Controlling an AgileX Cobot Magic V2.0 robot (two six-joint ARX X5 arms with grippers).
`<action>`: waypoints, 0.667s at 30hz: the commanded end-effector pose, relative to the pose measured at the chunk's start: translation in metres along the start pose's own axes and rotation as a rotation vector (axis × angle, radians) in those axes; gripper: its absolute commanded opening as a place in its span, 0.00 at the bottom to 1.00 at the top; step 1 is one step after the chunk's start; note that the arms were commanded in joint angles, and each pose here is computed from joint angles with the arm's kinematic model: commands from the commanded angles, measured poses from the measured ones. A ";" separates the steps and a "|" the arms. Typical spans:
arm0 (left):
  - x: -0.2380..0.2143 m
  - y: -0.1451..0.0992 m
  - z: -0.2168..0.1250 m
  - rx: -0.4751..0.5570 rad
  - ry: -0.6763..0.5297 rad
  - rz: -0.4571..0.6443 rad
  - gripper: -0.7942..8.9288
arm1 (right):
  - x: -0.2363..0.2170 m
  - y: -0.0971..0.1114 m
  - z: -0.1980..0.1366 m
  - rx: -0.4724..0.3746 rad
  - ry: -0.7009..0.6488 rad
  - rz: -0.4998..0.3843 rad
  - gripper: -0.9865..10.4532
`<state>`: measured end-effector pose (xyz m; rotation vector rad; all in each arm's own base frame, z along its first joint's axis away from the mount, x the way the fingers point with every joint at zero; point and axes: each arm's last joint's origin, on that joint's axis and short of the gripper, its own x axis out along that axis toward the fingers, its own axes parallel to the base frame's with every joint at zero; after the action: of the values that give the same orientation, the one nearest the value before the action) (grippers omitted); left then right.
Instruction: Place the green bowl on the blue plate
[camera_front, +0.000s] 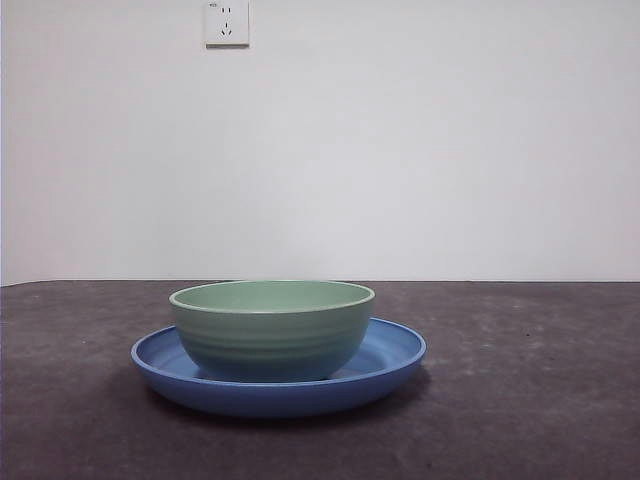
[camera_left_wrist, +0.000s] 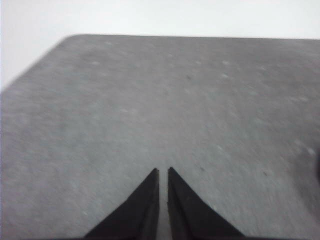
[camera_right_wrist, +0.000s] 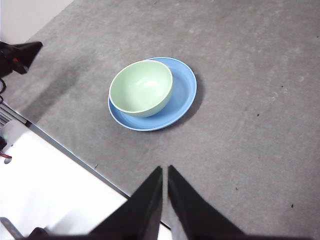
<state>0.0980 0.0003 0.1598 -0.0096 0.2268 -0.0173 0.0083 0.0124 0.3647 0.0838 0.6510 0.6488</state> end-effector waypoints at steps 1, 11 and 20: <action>0.002 0.000 -0.005 0.004 0.002 -0.009 0.11 | -0.003 0.001 0.003 -0.018 -0.022 0.007 0.10; 0.003 0.000 -0.015 -0.006 0.009 -0.009 0.11 | -0.003 0.001 0.003 -0.018 -0.022 0.007 0.10; 0.002 0.000 -0.013 -0.043 -0.017 0.021 0.11 | -0.003 0.001 0.003 -0.018 -0.022 0.007 0.10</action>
<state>0.0962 -0.0001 0.1546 -0.0287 0.1811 -0.0012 0.0083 0.0124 0.3648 0.0837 0.6506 0.6484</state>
